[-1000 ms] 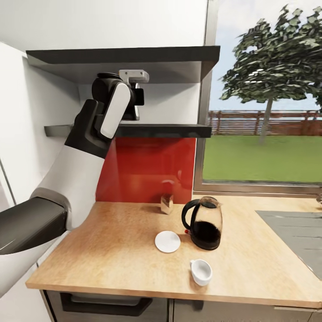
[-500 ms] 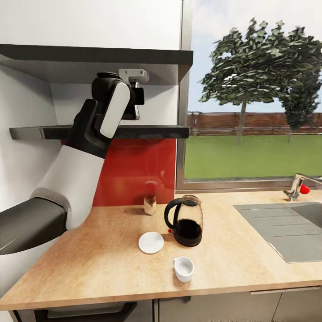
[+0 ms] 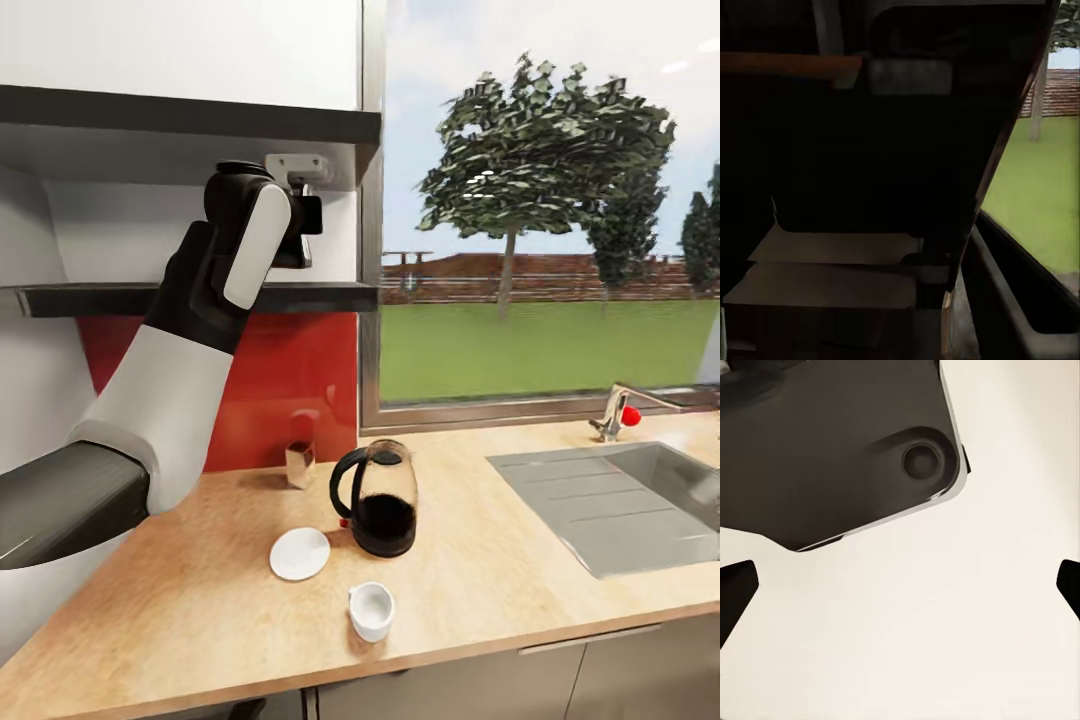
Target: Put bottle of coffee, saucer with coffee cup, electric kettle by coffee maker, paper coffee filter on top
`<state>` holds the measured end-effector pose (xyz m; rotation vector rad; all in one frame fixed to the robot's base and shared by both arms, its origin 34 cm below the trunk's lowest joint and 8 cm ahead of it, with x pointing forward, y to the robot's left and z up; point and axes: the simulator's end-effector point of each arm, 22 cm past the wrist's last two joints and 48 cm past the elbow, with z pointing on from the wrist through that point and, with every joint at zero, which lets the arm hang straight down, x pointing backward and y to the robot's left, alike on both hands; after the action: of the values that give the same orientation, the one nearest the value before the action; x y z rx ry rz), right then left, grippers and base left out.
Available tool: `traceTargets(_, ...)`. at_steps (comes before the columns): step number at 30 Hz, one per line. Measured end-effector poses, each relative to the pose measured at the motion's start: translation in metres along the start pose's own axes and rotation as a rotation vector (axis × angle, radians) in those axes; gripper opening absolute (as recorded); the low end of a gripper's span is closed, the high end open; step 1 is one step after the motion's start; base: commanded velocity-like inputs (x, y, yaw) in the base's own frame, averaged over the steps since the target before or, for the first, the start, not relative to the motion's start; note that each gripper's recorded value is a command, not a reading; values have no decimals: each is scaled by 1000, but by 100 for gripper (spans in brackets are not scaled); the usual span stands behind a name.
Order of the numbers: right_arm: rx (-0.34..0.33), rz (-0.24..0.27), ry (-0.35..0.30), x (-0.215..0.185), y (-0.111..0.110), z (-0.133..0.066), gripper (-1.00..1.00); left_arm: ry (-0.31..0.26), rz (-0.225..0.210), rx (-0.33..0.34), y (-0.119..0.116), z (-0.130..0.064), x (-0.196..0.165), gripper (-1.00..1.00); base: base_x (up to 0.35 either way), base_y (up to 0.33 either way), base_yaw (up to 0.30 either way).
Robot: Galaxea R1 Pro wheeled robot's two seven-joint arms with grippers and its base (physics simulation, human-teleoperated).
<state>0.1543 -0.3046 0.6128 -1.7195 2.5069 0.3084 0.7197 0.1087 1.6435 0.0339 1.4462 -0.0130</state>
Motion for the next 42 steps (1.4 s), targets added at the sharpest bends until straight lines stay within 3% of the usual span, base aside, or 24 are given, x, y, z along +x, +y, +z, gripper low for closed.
traceTargets(20, -2, 1, 3, 1, 1, 0, 100, 0, 0, 1, 0, 0, 0, -100, -22, -180, -152)
traceTargets(42, -1, 1, 2, 1, 0, 0, 100, 1, 1, 8, -3, 0, 1, -100, -1, -9, -252)
